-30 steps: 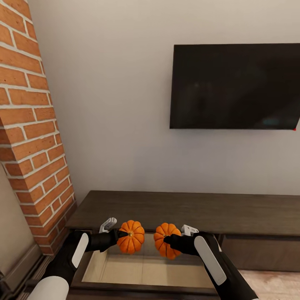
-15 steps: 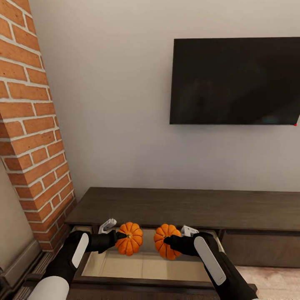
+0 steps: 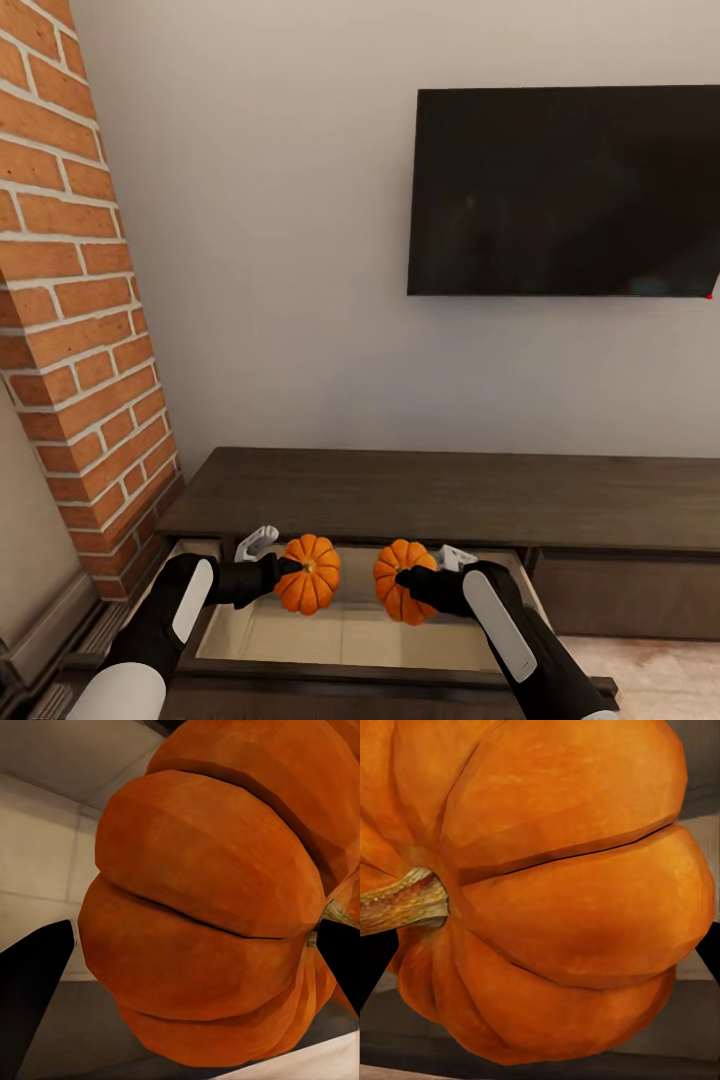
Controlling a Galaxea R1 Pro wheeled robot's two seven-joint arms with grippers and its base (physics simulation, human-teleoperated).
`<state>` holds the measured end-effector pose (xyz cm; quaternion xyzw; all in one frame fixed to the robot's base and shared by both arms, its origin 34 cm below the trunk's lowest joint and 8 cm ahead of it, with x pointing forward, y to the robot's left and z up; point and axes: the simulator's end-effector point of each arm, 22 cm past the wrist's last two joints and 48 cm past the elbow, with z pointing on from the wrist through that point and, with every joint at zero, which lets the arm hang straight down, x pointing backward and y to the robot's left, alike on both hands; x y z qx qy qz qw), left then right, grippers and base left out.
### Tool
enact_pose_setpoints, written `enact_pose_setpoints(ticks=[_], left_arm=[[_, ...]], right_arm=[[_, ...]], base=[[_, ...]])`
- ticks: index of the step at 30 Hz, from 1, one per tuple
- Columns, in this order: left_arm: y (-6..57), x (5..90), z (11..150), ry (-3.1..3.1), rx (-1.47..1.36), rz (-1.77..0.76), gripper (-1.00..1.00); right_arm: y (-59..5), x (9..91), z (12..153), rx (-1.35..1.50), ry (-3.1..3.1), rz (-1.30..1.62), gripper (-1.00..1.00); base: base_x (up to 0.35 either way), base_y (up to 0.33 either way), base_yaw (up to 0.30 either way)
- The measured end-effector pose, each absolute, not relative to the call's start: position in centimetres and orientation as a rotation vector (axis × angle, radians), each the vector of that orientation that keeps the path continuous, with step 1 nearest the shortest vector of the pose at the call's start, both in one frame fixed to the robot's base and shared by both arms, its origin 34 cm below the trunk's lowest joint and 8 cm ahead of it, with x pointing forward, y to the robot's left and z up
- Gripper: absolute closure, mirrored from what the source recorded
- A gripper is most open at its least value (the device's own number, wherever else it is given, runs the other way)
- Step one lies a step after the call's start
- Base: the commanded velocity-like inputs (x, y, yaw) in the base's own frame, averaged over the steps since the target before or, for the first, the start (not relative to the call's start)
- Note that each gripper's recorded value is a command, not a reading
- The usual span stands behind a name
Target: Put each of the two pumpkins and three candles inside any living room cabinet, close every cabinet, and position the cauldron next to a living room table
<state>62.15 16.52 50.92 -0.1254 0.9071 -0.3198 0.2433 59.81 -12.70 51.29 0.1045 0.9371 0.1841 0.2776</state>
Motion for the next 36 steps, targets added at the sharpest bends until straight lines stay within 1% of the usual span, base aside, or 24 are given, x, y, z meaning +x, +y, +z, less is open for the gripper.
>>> enact_pose_setpoints(ticks=[7,17,36], left_arm=[[16.2,61.7,49.1,2.488,-0.341,-0.856,1.00],[16.4,61.2,45.1,2.504,-0.372,-0.753,1.00],[16.3,60.5,41.8,2.505,-0.383,-0.756,1.00]], right_arm=[[-13.0,60.4,50.3,0.324,2.457,0.494,1.00],[-13.2,59.4,46.6,0.338,2.484,0.484,1.00],[-12.4,58.5,43.6,0.309,2.486,0.476,1.00]], base=[[0.000,0.000,0.000],[0.000,0.000,0.000],[0.000,0.000,0.000]])
